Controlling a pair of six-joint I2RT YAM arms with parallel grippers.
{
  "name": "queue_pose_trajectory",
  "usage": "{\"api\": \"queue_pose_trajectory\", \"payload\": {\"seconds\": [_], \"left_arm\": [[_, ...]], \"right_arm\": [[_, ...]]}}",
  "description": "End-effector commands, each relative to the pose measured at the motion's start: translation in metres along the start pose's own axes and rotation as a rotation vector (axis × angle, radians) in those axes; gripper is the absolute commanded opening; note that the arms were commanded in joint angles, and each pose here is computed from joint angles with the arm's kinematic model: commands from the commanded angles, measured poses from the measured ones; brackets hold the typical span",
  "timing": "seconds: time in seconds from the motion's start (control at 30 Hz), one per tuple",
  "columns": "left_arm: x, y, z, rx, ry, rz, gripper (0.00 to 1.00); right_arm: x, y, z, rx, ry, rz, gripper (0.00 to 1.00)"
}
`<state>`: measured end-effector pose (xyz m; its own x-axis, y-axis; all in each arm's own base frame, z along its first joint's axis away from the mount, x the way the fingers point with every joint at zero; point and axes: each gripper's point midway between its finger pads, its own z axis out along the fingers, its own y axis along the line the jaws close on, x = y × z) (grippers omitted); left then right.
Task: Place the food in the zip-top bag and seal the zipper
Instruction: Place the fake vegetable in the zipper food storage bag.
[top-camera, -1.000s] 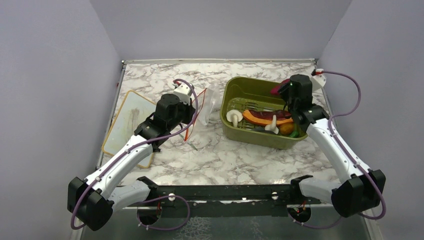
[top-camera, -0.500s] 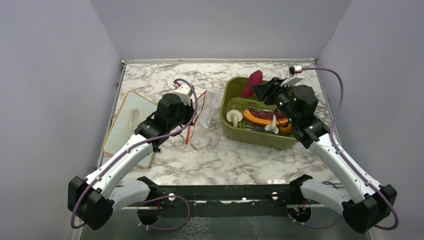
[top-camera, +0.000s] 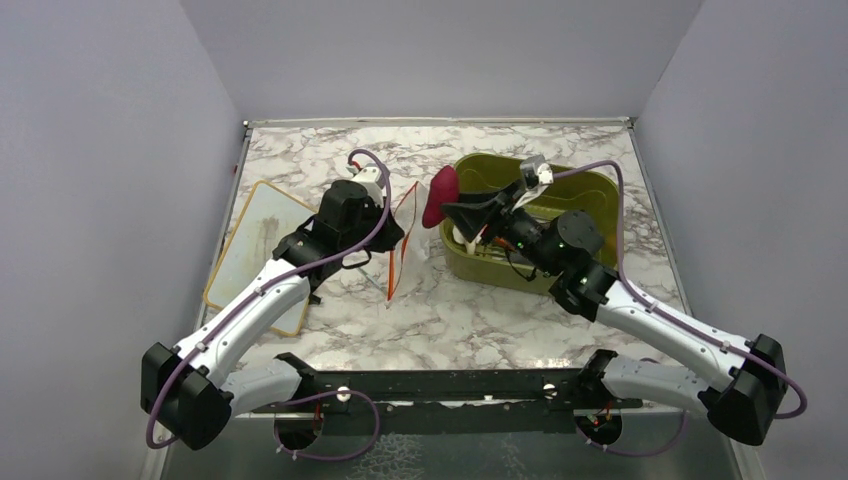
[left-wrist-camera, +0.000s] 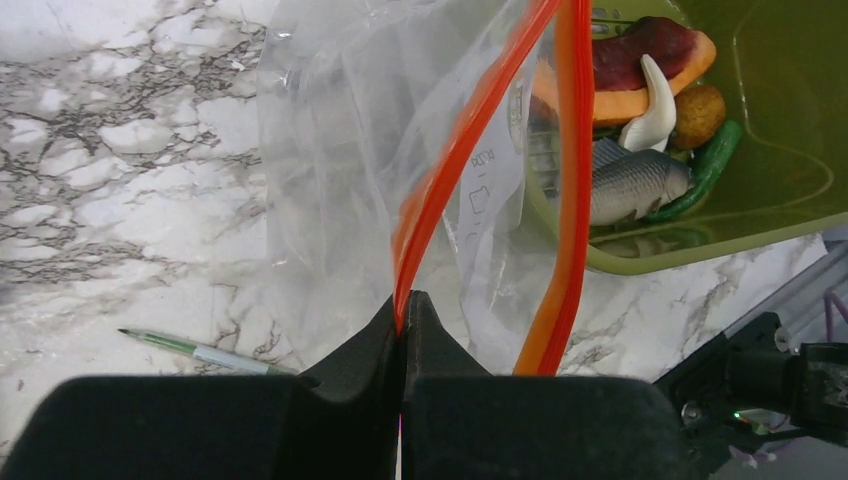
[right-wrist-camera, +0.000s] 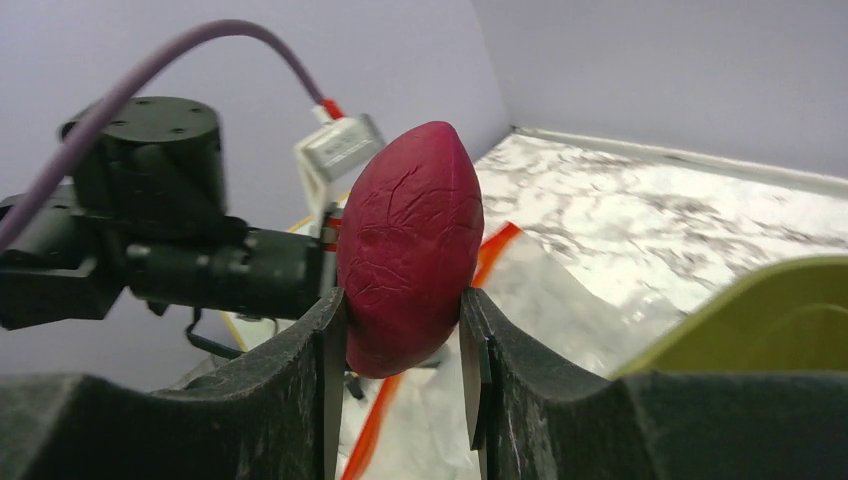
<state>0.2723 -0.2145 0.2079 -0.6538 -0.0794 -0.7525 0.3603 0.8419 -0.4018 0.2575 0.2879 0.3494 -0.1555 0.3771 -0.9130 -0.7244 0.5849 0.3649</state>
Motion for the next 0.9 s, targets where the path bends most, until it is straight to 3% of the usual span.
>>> {"api": "queue_pose_trajectory", "payload": {"seconds": [0.0, 0.23, 0.47, 0.87], "left_arm": [[-0.008, -0.023, -0.005, 0.092, 0.009, -0.040, 0.00], [-0.003, -0.027, -0.005, 0.124, 0.018, -0.054, 0.00], [-0.004, -0.035, -0.012, 0.164, 0.011, -0.059, 0.00], [-0.020, -0.036, -0.017, 0.173, -0.058, -0.004, 0.00]], "right_arm": [[-0.016, 0.025, 0.013, -0.067, -0.130, -0.088, 0.31], [-0.006, 0.034, 0.029, -0.087, -0.176, -0.160, 0.32], [0.025, 0.020, 0.042, -0.057, -0.122, -0.286, 0.32], [0.049, -0.015, 0.022, 0.054, -0.068, -0.448, 0.32]]}}
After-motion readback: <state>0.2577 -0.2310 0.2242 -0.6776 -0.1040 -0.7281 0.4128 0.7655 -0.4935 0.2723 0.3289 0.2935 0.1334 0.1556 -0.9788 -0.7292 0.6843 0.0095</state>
